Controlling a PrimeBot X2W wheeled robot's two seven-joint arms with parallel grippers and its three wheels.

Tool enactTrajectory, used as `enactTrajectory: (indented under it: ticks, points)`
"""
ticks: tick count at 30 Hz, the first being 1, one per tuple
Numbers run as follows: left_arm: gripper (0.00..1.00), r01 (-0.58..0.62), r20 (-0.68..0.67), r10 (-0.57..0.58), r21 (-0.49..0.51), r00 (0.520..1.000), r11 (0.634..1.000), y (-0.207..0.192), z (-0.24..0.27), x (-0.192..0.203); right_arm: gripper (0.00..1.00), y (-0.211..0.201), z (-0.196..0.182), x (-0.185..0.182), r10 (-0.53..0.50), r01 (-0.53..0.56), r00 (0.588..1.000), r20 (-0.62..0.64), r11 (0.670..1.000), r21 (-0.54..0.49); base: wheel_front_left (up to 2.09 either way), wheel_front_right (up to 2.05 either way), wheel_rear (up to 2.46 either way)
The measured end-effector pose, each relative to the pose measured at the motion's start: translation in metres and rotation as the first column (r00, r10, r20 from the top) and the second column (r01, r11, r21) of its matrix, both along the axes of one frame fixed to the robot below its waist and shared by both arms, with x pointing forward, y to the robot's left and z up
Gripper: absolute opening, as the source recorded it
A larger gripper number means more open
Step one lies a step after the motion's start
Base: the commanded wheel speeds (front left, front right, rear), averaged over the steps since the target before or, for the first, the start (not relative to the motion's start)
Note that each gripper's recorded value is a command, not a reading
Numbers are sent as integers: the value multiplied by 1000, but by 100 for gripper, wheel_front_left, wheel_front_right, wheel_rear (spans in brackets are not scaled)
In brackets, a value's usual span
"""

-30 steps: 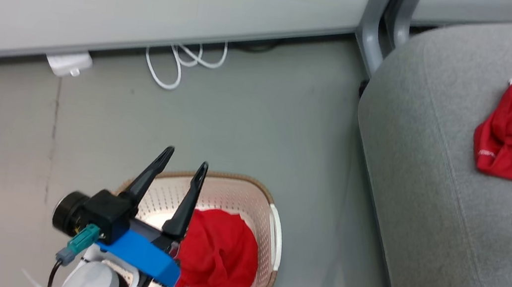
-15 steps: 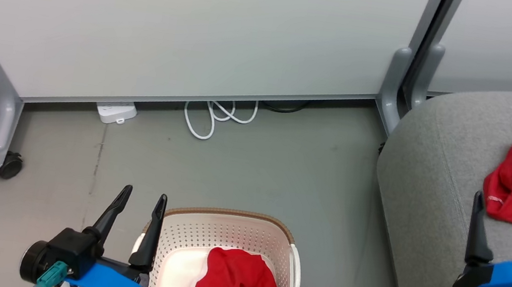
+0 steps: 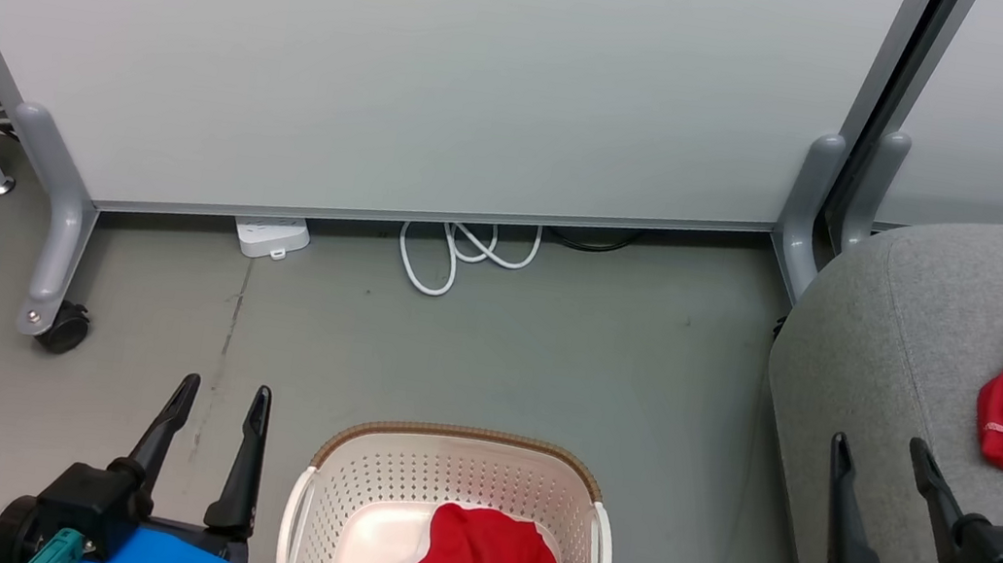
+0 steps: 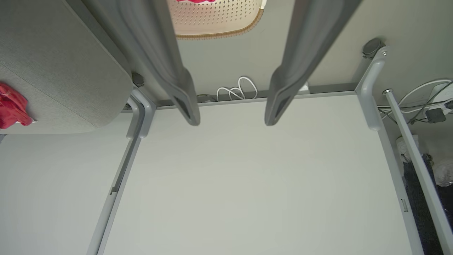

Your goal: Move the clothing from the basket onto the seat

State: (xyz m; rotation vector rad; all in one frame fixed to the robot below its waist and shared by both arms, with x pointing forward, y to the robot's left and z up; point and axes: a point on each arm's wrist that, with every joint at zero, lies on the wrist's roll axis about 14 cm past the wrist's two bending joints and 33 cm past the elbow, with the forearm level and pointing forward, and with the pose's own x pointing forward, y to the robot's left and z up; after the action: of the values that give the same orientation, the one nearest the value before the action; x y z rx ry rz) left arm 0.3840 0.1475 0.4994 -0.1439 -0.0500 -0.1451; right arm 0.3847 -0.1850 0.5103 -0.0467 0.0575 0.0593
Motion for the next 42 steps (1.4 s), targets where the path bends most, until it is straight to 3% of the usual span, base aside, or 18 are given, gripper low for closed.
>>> enactTrajectory:
  ticks: [19, 30, 37, 42]
  points:
    - [100, 7, -12, -7, 10, 1000, 1000, -2, -6, 6, 100, 8, -8, 0, 23, -23, 999, -26, 1000, 12, 0, 0, 0]
    - [100, 63, -97, -63, 5, 993, 998, -20, -38, 29, 100, 6, -9, 29, 17, -17, 1000, -11, 1000, 15, 0, 0, 0]
    - [100, 175, -223, -166, 19, 961, 984, -51, -91, 56, 100, 2, -18, 61, 12, -12, 1000, -6, 1000, 2, 0, 0, 0]
    - [100, 306, -329, -287, 5, 900, 952, -91, -139, 66, 100, -7, -37, 79, -6, 6, 1000, -28, 1000, -6, 0, 0, 0]
